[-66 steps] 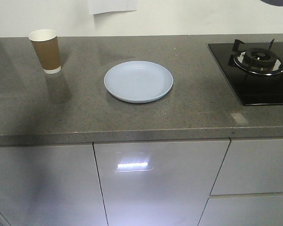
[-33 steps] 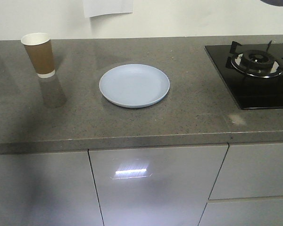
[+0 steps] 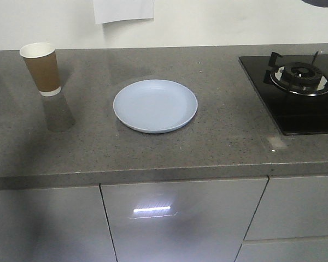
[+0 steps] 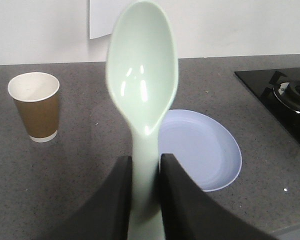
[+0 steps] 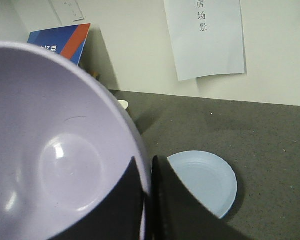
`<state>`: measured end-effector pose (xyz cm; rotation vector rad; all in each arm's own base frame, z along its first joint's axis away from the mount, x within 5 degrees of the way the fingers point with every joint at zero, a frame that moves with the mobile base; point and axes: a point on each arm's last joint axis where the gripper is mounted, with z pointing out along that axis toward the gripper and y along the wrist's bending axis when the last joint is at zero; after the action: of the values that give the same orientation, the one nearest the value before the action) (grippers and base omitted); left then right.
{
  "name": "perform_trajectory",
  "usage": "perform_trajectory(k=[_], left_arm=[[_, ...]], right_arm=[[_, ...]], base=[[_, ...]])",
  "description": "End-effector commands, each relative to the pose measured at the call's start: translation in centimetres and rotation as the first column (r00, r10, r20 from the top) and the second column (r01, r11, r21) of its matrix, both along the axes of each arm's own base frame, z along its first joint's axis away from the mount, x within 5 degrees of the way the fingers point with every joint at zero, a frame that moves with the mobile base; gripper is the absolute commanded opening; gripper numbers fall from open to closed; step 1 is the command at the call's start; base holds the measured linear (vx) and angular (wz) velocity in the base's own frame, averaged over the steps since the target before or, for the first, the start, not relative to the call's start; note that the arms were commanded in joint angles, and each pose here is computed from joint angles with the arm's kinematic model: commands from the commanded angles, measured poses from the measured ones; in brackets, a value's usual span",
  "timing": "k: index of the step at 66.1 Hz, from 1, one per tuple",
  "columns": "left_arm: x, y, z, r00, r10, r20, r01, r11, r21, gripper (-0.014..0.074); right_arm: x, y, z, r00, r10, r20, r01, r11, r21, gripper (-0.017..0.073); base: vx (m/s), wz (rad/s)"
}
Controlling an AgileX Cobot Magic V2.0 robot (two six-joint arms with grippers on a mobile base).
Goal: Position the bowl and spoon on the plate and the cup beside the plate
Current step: 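Drive the base up to the plate and brown paper cup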
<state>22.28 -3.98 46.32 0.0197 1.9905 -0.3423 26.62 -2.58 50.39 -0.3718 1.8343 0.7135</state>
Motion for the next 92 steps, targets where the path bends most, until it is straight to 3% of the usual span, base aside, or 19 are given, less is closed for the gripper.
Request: perform_trajectory(k=[1, 92], left_arm=[[-0.59, 0.06, 1.78, 0.995, 0.007, 0.104, -0.004, 1.0, -0.031, -0.0006], [-0.59, 0.06, 1.78, 0.995, 0.007, 0.104, -0.004, 1.0, -0.031, -0.0006]], right_arm=[[-1.53, 0.86, 1.78, 0.996, 0.044, 0.071, -0.046, 0.999, 0.024, -0.0006], [-1.53, 0.86, 1.78, 0.996, 0.044, 0.071, -0.046, 0.999, 0.024, -0.0006]], base=[[0.06, 0.0], [0.05, 0.01]])
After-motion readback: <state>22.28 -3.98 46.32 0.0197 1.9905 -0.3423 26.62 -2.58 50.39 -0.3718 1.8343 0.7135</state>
